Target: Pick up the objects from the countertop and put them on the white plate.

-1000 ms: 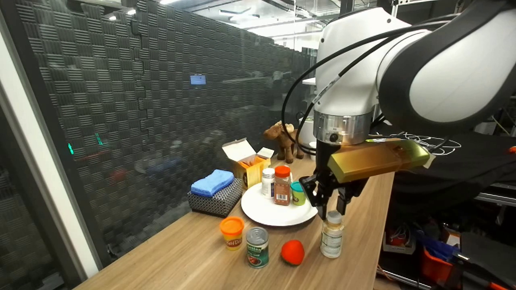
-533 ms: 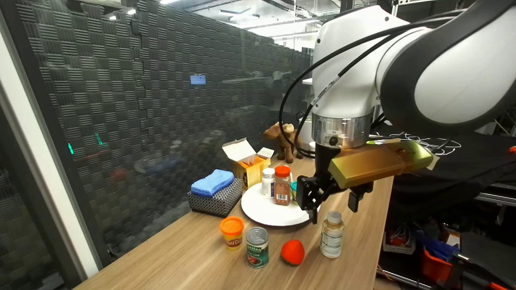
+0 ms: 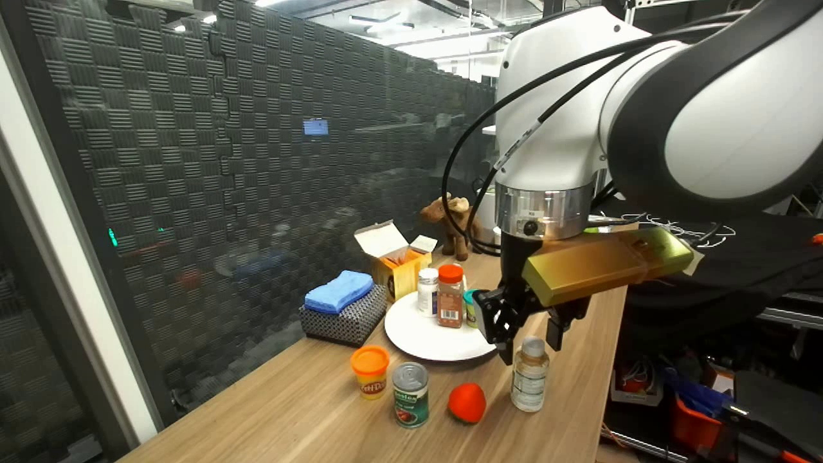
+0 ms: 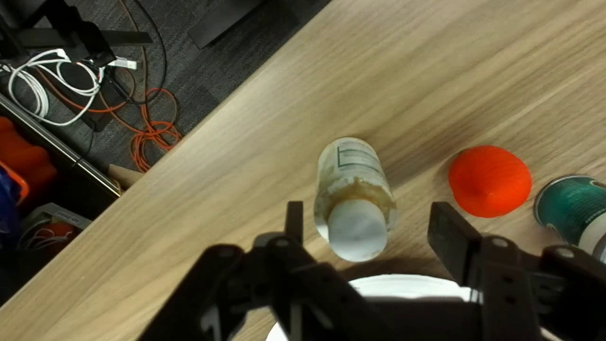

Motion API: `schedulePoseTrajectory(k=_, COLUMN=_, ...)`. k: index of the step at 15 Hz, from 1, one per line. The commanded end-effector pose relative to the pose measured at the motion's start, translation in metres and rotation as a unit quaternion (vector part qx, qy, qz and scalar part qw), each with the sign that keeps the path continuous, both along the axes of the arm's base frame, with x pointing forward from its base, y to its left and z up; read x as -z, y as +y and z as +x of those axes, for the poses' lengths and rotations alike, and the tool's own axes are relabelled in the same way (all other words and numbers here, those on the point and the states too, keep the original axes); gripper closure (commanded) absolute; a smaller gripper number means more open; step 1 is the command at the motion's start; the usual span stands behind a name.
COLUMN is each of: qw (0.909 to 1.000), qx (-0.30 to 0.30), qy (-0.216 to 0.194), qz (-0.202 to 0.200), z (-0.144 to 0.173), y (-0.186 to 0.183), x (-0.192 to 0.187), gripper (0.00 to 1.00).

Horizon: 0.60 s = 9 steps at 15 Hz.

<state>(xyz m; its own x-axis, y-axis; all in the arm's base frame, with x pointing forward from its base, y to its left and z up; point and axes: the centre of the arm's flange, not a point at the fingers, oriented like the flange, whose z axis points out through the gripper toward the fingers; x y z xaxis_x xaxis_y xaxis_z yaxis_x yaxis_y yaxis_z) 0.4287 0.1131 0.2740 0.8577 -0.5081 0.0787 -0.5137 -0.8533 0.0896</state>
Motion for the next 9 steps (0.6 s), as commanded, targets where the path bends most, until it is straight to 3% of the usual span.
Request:
schedulePoseTrajectory(k=1, qw=0.9999, qx=0.003, qy=0.002, qz=0.010, z=0.002, y=0.003, x=-0.009, gripper=0.62)
schedulePoseTrajectory(k=5, qw=0.9998, qx=0.011, qy=-0.001, qz=0.014, z=0.002, y=0.003, x=-0.012, gripper=0.89)
schedulePoseTrajectory(k=9, qw=0.9996, qx=0.018, qy=-0.020, qz=0.011, z=0.010, y=0.002, x=-0.030, gripper=0.86)
